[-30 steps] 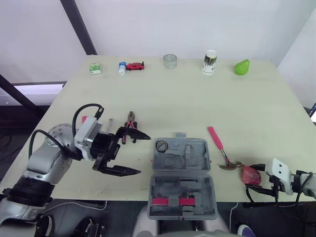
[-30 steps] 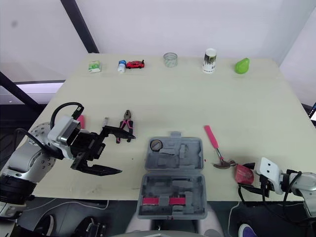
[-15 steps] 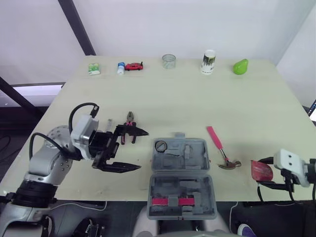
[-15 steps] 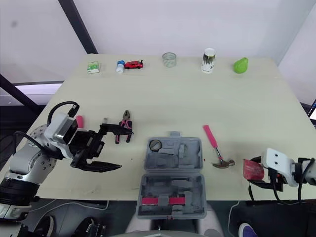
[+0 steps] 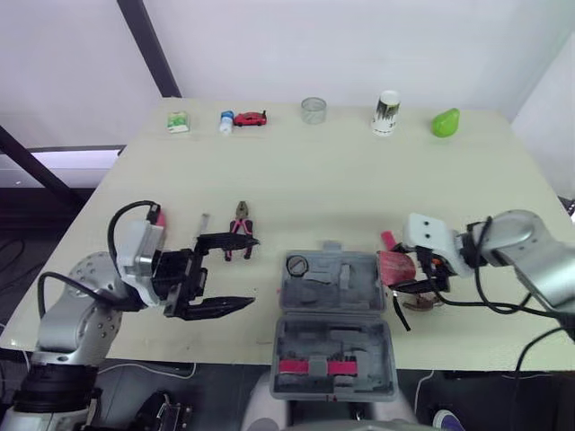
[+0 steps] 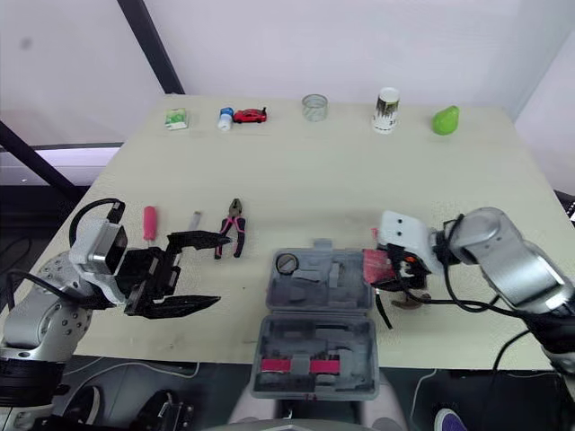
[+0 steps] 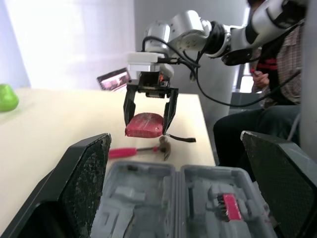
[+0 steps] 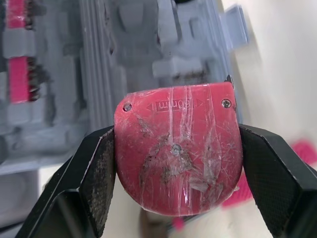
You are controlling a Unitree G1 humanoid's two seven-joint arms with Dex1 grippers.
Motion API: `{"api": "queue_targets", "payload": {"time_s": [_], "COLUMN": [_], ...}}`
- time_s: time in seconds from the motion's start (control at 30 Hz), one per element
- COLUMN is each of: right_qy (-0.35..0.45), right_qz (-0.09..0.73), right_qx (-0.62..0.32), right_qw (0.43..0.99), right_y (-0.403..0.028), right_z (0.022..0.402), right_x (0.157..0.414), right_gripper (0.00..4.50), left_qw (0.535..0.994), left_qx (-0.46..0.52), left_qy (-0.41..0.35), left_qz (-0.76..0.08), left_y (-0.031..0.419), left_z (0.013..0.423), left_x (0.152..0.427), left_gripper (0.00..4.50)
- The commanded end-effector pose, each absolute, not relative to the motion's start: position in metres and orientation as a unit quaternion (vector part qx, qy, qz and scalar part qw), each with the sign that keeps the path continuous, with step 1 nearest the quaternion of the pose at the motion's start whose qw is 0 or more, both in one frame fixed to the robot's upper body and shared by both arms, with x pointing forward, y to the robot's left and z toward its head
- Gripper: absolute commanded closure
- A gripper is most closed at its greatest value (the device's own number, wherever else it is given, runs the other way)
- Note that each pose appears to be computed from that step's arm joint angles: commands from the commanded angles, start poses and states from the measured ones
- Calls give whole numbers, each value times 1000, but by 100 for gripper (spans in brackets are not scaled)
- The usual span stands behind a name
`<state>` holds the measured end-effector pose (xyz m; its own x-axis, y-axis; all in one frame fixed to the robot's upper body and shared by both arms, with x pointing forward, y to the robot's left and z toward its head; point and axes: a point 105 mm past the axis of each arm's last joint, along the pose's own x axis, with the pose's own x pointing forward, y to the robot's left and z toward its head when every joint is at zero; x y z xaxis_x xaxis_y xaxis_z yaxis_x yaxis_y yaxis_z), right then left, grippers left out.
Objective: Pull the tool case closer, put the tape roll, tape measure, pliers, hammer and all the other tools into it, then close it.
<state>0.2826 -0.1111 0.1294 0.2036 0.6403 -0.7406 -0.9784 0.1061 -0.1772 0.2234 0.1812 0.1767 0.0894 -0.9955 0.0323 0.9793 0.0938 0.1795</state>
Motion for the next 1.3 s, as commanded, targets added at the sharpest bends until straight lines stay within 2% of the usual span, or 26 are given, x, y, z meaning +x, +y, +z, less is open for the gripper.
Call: {"api": "queue_targets", "payload": {"time_s": [0.03, 0.37, 0.57, 1.3], "right_qy": [259, 285, 314, 344], "right_qz": [585, 573, 524, 504], "right_qx": [-359, -438, -478, -467], "right_qw": [680, 632, 631, 640], "right_y": [-91, -55, -68, -67], "right_z": [126, 102, 95, 74], "right_x": [287, 304, 325, 319], "right_gripper": [134, 134, 134, 134], "left_qw": [744, 780, 780, 776], "left_qx": [68, 101, 107, 95], "left_qy": [-83, -63, -57, -76], "left_qz": [-659, -614, -614, -619], "left_y": [186, 206, 205, 195], "left_z": [184, 181, 180, 187], "left_x": [222, 231, 230, 233], "left_gripper": [0, 0, 0, 0]}}
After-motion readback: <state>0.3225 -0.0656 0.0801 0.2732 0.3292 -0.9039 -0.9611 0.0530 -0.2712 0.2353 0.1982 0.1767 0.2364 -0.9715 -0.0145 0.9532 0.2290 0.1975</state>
